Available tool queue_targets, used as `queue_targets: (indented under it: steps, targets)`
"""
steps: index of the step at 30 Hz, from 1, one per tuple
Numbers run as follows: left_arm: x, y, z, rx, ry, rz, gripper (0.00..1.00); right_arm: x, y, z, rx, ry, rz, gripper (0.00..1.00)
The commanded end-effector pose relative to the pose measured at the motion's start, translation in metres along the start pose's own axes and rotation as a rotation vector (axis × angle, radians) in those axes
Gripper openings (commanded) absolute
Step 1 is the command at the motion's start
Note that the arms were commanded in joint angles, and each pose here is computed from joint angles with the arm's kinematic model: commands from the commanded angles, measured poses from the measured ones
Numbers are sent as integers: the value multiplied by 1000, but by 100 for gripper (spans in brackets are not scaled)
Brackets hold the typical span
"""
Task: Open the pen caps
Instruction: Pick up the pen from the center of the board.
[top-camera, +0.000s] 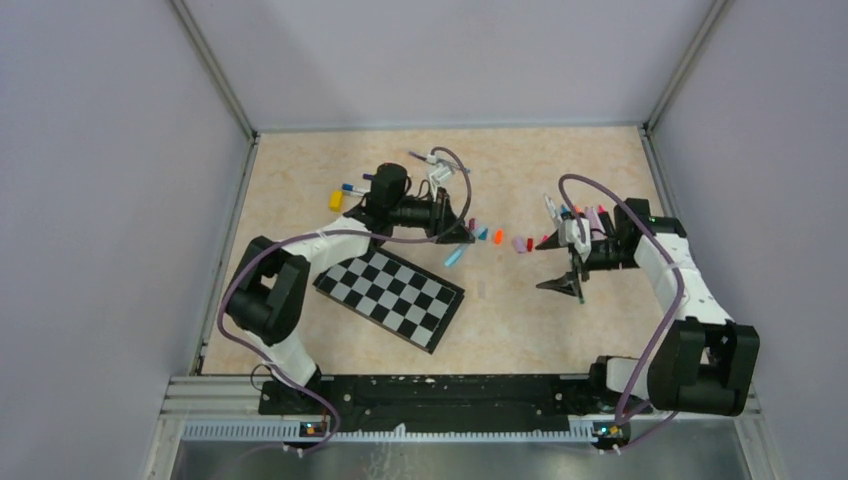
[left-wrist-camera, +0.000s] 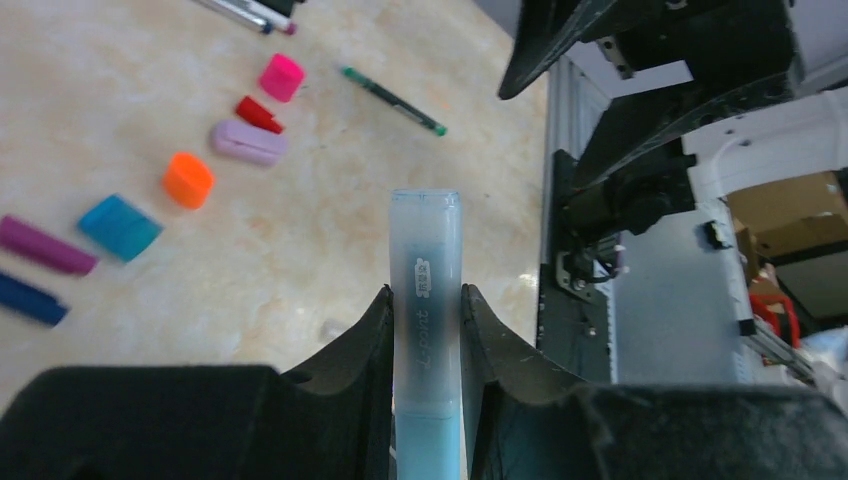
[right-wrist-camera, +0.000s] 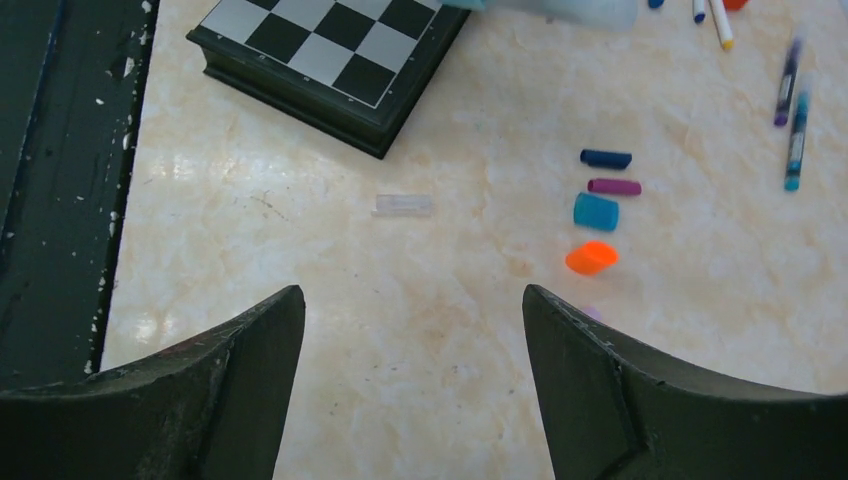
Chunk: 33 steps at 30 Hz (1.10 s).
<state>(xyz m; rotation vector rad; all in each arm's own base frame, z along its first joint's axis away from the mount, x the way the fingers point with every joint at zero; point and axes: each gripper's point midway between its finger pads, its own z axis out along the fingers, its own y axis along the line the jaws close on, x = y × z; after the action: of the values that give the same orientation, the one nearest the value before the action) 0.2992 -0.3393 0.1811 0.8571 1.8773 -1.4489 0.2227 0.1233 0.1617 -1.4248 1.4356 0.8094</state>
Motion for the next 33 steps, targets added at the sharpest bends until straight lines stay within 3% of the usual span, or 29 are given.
queue_targets:
  steps: [1, 7, 18, 23, 33]
  targets:
    - [-6, -41, 19, 197, -3, -34, 0, -36, -9, 5, -73, -61, -286, 78]
    - [4, -59, 41, 278, 36, -64, 0, -46, -31, 5, -66, 30, -406, 78]
    - [18, -77, 65, 340, 90, -78, 0, -34, -7, 47, -276, 152, -495, 71]
    - [21, -79, 68, 349, 102, -85, 0, -28, -2, 58, -317, 192, -539, 61]
    - [20, -83, 69, 355, 98, -88, 0, -24, 7, 65, -357, 239, -571, 31]
